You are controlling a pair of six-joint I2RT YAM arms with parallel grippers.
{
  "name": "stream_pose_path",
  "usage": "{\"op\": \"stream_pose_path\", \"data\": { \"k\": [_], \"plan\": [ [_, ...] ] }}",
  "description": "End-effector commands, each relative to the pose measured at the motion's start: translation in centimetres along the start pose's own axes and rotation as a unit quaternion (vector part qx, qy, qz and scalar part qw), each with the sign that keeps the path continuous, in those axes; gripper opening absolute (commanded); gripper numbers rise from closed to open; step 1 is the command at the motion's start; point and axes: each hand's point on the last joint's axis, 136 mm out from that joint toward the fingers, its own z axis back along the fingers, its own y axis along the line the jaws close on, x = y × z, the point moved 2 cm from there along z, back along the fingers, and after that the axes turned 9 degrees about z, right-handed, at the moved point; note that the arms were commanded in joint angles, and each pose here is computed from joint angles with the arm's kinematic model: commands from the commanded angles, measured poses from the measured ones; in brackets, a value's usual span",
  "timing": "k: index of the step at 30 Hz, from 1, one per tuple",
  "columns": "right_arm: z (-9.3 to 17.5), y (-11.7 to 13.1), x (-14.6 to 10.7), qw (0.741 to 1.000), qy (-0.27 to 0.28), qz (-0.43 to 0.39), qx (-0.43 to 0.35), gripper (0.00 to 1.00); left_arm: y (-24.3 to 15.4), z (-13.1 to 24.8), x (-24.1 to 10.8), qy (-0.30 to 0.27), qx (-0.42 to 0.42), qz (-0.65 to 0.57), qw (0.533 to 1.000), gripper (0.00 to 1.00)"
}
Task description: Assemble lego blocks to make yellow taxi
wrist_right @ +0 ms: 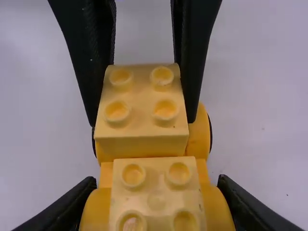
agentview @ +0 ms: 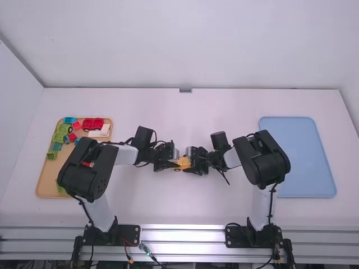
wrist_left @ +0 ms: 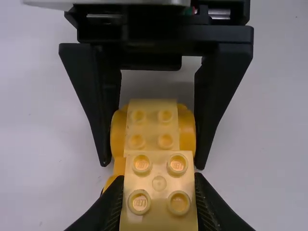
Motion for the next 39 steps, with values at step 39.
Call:
{"op": "stream_pose_path", "data": {
  "k": [39],
  "plan": [
    [-0.29,0.1,-0.23,1.0,0.0,-0.007,0.008,0.54,-0.38,-0.33,-0.52,0.008,-0.004,0.004,1.0,0.45]
  ]
}}
